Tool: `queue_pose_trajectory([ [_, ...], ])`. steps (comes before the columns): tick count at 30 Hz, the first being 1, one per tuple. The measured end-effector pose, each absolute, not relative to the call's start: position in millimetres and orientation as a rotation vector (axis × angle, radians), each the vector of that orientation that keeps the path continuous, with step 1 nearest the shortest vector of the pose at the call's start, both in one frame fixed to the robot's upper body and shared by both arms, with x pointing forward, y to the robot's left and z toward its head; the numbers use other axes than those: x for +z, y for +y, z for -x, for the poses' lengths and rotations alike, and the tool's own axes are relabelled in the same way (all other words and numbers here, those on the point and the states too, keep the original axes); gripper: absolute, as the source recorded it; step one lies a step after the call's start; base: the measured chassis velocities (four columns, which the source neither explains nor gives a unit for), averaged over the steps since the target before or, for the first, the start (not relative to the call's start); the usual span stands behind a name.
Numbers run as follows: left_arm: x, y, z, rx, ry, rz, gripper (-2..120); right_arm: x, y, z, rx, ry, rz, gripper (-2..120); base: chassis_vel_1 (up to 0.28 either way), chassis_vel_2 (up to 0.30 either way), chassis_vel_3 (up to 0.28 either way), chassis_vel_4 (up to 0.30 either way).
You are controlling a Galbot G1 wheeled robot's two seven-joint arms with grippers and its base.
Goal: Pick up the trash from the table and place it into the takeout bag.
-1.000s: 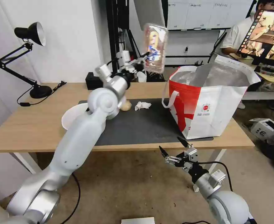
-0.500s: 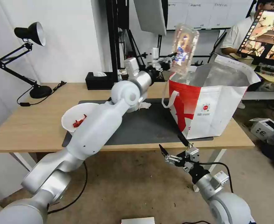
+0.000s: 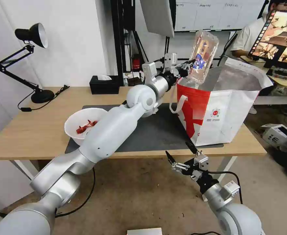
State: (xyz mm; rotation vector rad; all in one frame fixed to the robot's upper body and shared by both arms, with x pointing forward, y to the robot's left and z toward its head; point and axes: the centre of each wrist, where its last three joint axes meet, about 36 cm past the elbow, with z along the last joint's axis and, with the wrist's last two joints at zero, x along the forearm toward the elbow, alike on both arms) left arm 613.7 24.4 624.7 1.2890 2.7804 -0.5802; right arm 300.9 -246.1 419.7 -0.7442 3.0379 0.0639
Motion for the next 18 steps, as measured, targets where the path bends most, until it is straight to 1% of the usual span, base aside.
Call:
queue_pose_trajectory([
  [7,617.8,14.7,-613.4,-0.538,2.792,-1.318,0,418.2,-244.7,-302.8,0.075,3.037,0.739,100,0.0,0.0,0.0,0.0],
  [18,608.2,14.2,-613.6,-0.496,2.814,-1.319,0,417.5,-243.4,-303.6,0.085,3.037,0.734,100,0.0,0.0,0.0,0.0],
])
